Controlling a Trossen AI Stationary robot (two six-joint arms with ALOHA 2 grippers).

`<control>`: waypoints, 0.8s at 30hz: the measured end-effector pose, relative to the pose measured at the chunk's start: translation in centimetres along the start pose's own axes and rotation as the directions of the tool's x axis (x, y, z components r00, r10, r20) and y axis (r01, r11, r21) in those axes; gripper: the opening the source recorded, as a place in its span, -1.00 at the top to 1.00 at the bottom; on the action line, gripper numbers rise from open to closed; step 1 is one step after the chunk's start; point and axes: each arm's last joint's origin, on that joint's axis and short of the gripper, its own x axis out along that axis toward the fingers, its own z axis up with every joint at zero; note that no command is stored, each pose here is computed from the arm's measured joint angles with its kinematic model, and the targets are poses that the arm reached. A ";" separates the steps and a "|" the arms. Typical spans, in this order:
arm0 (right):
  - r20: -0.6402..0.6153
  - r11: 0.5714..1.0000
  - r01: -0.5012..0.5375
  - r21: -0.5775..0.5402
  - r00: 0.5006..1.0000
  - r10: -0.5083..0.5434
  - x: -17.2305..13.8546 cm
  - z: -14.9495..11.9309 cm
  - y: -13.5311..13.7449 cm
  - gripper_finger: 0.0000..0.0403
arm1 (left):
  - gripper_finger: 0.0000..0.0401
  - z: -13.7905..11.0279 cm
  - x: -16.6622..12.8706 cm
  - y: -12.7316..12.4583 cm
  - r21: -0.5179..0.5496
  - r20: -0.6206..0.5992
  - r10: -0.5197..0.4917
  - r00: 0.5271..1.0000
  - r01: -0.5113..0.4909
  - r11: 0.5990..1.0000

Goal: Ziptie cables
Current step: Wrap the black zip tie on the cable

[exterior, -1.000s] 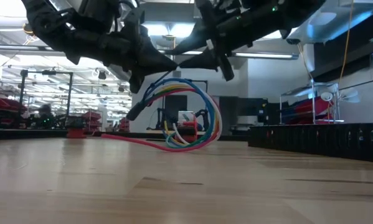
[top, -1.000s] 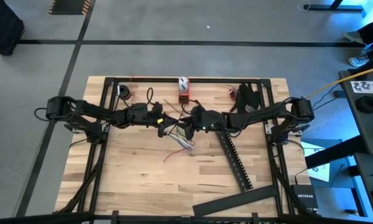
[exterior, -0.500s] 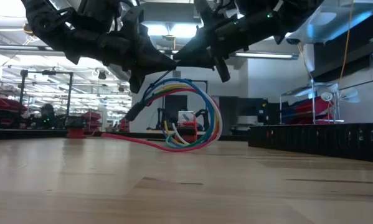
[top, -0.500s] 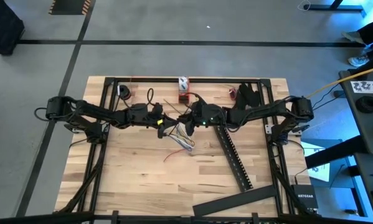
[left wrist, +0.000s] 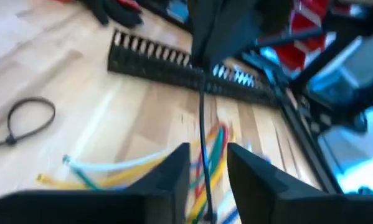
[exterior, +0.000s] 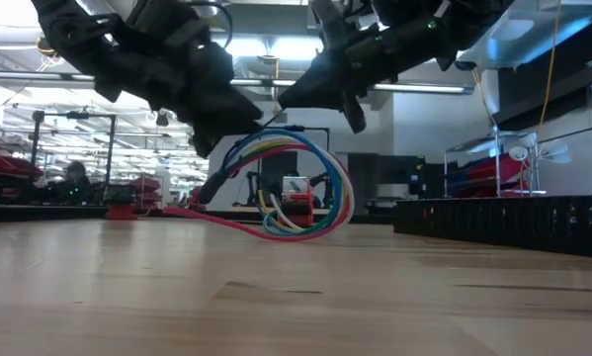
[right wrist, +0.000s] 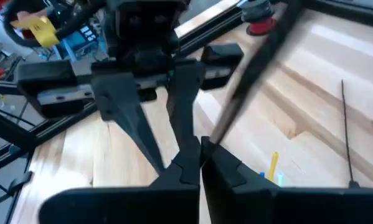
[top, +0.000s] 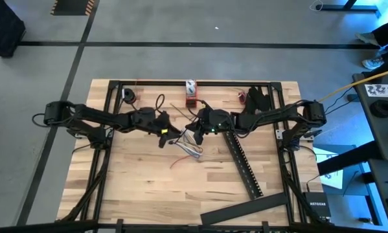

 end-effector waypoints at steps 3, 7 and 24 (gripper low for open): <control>-0.002 1.000 -0.007 0.000 1.000 0.007 0.0 0.0 0.0 0.99 | 0.38 -0.1 -0.9 -0.2 0.092 -0.057 0.015 0.998 -0.010 0.996; -0.003 1.000 -0.006 0.000 1.000 0.006 0.0 0.0 0.0 0.99 | 0.30 -0.3 -2.3 -0.4 0.234 -0.121 0.061 0.991 -0.031 0.972; -0.003 1.000 -0.006 0.010 1.000 0.006 0.0 0.0 0.0 1.00 | 0.09 -2.2 -1.7 0.6 0.368 -0.276 0.127 0.953 -0.017 0.929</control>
